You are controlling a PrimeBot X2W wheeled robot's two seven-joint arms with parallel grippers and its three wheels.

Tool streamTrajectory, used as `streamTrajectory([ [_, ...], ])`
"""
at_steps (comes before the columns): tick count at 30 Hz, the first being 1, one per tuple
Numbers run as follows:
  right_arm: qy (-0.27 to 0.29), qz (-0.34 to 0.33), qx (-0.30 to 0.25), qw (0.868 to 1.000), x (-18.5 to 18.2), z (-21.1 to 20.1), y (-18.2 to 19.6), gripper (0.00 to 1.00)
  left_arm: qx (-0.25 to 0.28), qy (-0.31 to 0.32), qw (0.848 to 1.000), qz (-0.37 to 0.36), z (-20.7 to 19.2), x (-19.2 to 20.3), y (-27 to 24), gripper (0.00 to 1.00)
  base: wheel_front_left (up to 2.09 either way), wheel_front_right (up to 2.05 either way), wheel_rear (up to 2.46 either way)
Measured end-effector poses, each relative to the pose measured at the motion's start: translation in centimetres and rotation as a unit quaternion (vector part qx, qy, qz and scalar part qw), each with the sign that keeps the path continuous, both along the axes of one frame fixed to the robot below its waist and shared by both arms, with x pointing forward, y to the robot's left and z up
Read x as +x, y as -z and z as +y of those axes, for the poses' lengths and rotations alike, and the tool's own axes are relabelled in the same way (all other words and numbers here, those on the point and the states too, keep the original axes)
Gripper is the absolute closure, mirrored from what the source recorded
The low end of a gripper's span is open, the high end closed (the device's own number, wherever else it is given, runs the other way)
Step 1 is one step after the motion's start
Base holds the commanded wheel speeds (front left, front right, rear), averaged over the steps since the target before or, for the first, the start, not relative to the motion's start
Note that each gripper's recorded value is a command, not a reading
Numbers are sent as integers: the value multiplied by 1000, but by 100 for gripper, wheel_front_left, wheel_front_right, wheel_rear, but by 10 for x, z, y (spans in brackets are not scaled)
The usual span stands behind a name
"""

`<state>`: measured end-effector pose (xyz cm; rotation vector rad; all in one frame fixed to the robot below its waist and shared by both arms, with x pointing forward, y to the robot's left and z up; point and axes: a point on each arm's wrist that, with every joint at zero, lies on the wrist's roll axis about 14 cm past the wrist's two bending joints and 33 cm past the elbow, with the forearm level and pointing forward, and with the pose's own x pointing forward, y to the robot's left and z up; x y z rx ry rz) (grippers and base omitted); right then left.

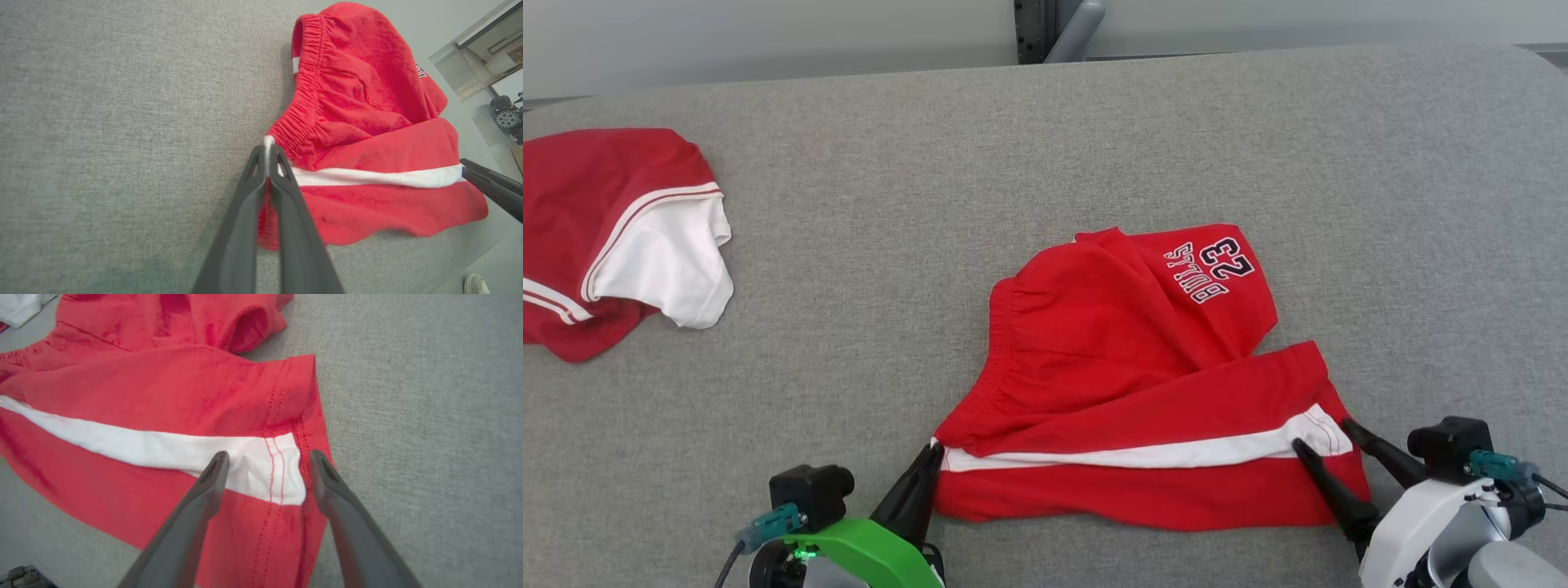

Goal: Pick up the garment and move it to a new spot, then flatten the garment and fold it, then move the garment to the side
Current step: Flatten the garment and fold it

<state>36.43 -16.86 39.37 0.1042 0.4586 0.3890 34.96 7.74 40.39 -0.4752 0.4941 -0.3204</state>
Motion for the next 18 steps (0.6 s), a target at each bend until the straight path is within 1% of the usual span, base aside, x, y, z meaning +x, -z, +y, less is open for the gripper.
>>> streamTrajectory([
  [5,-1,20,7,1000,-20,3,5,0,-1,6,1000,-1,-4,1,-1,100,0,0,0],
  [18,9,24,13,1000,-16,2,4,0,3,11,1000,0,-4,1,-3,100,0,0,0],
])
